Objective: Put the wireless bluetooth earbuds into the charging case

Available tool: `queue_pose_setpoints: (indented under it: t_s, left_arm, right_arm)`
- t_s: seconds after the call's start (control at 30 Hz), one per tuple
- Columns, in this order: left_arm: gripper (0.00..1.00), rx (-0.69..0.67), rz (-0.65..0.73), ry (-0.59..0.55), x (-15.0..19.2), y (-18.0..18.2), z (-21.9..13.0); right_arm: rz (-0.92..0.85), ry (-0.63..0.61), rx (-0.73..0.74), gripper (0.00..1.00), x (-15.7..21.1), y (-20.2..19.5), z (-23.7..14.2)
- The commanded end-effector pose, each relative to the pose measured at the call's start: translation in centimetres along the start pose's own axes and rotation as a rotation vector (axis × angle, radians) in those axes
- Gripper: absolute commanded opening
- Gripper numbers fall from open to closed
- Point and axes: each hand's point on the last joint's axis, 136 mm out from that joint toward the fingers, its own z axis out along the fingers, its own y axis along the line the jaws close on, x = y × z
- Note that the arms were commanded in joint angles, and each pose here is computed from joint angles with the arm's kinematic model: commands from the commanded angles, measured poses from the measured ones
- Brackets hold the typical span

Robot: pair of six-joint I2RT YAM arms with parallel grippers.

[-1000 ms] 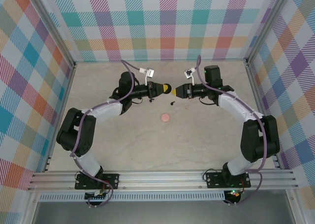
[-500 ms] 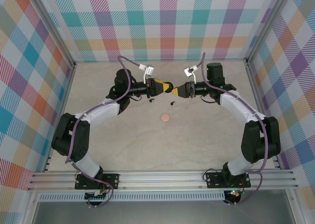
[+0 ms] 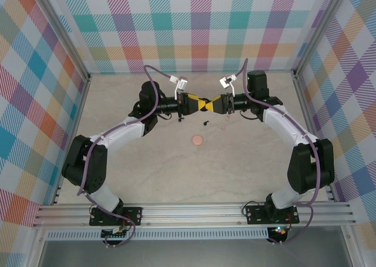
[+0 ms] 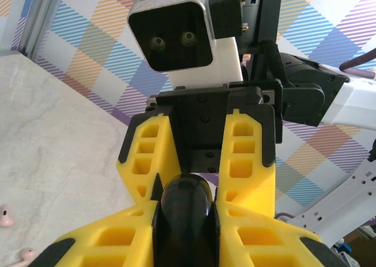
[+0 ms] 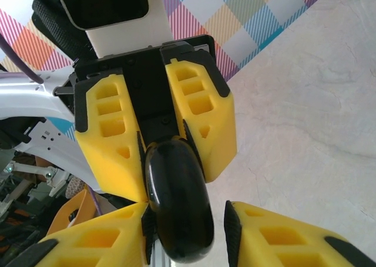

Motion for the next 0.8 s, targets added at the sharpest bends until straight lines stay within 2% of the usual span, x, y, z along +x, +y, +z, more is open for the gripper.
queue_pose_setpoints:
  t_s: [0.0, 0.27, 0.77]
  left_arm:
    - [0.26, 0.039, 0.053, -0.003, -1.0, -1.5, 0.4]
    - [0.27, 0.031, 0.04, 0.013, -0.6, -1.5, 0.4]
    - [0.33, 0.036, -0.004, 0.057, 0.2, -1.5, 0.3]
  right_arm:
    - [-0.04, 0.008, -0.042, 0.36, -0.5, 0.9, 0.3]
    - [-0.056, 0.001, -0.023, 0.2, -0.6, 1.2, 0.1]
    - [-0.068, -0.008, 0.01, 0.17, -1.0, 1.5, -0.5]
